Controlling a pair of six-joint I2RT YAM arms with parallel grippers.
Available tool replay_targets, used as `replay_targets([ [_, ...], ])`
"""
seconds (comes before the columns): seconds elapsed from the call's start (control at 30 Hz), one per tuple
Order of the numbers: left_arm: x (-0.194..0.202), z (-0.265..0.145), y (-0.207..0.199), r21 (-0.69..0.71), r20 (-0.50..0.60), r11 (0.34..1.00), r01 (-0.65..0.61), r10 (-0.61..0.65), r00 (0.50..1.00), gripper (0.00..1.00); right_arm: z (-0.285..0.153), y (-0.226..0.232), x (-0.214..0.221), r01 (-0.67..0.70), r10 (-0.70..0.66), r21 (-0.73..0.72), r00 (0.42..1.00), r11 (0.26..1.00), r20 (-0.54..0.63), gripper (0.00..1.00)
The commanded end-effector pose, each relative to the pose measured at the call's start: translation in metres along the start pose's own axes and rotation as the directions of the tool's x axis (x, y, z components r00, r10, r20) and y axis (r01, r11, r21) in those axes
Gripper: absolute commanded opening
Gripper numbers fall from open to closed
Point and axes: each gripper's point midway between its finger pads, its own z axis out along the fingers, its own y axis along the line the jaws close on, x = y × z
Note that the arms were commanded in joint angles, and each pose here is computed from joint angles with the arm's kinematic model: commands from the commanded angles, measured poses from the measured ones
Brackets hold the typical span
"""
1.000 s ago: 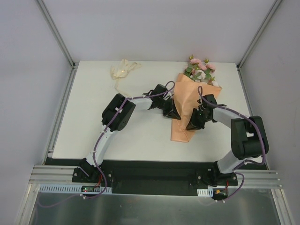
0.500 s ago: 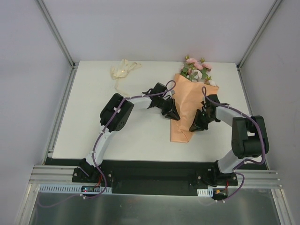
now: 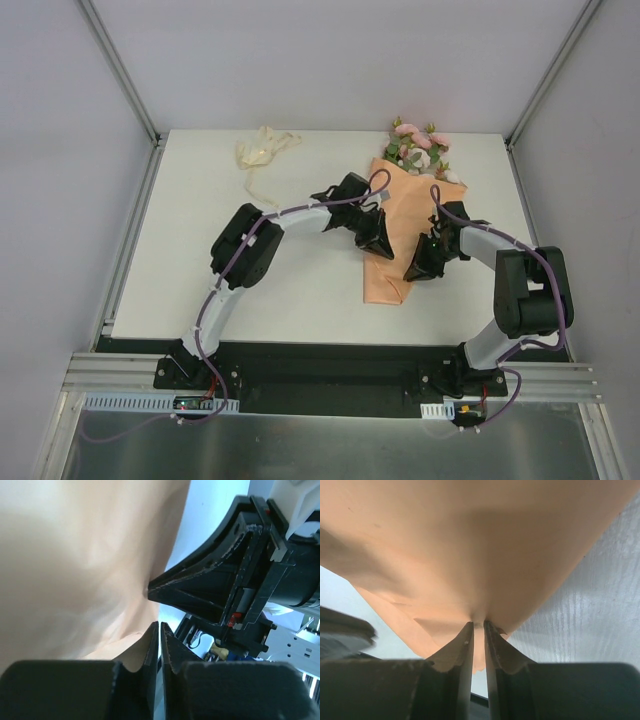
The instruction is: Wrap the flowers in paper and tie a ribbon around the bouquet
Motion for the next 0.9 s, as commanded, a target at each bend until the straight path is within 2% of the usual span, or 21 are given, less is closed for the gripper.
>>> replay_targets([
  [0.0,0.019,0.024,-0.004,0.012,-0.076,1.000,0.027,-0.026,0.997,0.00,-0.005,0.000,-0.003,0.005,-0.005,0.014,1.000,1.000,-0.004,0.18],
  [0.13,0.033,0.032,0.035,-0.079,-0.074,0.991,0.110,-0.116,0.991,0.00,-0.006,-0.003,-0.008,-0.029,0.029,0.011,1.000,1.000,0.000,0.17],
  [0.33,0.043,0.034,0.066,-0.158,-0.053,0.976,0.152,-0.162,0.985,0.00,-0.009,-0.005,-0.028,-0.125,0.125,-0.007,0.992,0.992,0.016,0.14],
  [0.5,0.048,0.034,0.074,-0.173,-0.056,0.972,0.160,-0.172,0.984,0.00,-0.008,-0.005,-0.049,-0.191,0.191,-0.025,0.981,0.981,0.013,0.08],
  [0.63,0.049,0.034,0.072,-0.171,-0.059,0.973,0.157,-0.169,0.984,0.00,-0.009,-0.012,-0.071,-0.234,0.234,0.001,0.972,0.972,0.036,0.08],
  [0.87,0.047,0.031,0.068,-0.155,-0.064,0.976,0.152,-0.163,0.985,0.00,-0.008,-0.034,-0.085,-0.312,0.309,0.067,0.949,0.948,0.059,0.07],
])
